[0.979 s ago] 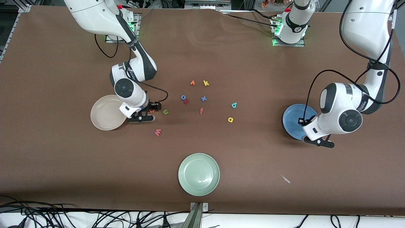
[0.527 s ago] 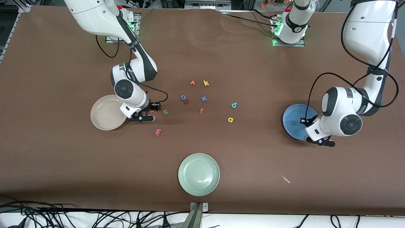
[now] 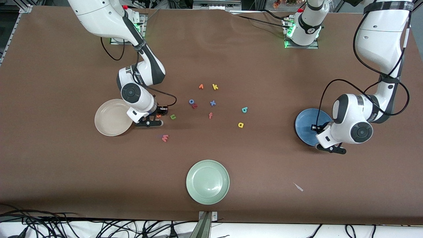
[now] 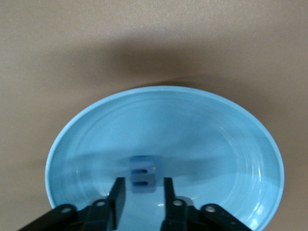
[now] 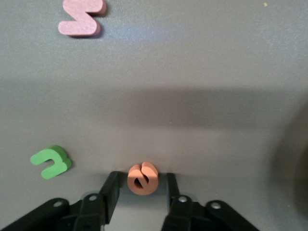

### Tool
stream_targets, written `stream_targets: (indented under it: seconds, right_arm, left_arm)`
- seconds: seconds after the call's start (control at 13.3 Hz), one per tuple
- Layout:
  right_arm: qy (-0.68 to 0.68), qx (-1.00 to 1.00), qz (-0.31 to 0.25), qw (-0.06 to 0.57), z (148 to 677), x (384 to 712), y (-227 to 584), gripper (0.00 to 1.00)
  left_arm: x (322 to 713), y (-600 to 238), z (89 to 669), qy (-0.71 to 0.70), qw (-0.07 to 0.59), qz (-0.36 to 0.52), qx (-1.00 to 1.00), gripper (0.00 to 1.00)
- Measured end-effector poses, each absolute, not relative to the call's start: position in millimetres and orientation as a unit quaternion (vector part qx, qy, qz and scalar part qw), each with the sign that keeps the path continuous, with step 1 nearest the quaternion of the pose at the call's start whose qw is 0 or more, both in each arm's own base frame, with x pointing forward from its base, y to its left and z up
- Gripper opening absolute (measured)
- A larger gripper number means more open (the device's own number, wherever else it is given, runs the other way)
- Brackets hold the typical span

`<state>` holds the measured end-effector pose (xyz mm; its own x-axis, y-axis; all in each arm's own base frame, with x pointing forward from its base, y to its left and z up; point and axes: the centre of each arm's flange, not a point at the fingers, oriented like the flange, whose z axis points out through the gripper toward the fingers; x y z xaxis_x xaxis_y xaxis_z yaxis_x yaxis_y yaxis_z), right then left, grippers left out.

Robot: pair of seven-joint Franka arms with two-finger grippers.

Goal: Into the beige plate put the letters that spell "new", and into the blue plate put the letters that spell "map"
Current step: 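Drop the blue m into the blue plate while the right gripper grasps the orange e, then place the orange e on the beige plate while the left gripper grasps the yellow d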

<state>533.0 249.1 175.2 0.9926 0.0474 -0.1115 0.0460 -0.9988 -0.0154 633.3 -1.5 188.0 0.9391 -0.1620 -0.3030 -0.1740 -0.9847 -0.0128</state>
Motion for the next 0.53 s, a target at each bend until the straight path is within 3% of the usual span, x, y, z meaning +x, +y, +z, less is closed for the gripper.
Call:
stream_targets:
  seconds: [0.38,0.45,0.53]
  right_arm:
    - [-0.023,-0.998,0.055,0.007,175.8,533.6,248.8,0.40]
    - [-0.023,-0.998,0.055,0.007,175.8,533.7,248.8,0.40]
    - [-0.023,-0.998,0.055,0.007,175.9,533.9,248.7,0.38]
  left_arm:
    - [639.9,-21.8,216.5,0.100,0.015,0.140,-0.985,0.94]
    - [641.2,-39.8,232.9,0.110,0.011,0.133,-0.985,1.00]
    - [640.7,-62.5,248.3,0.116,0.006,0.125,-0.985,1.00]
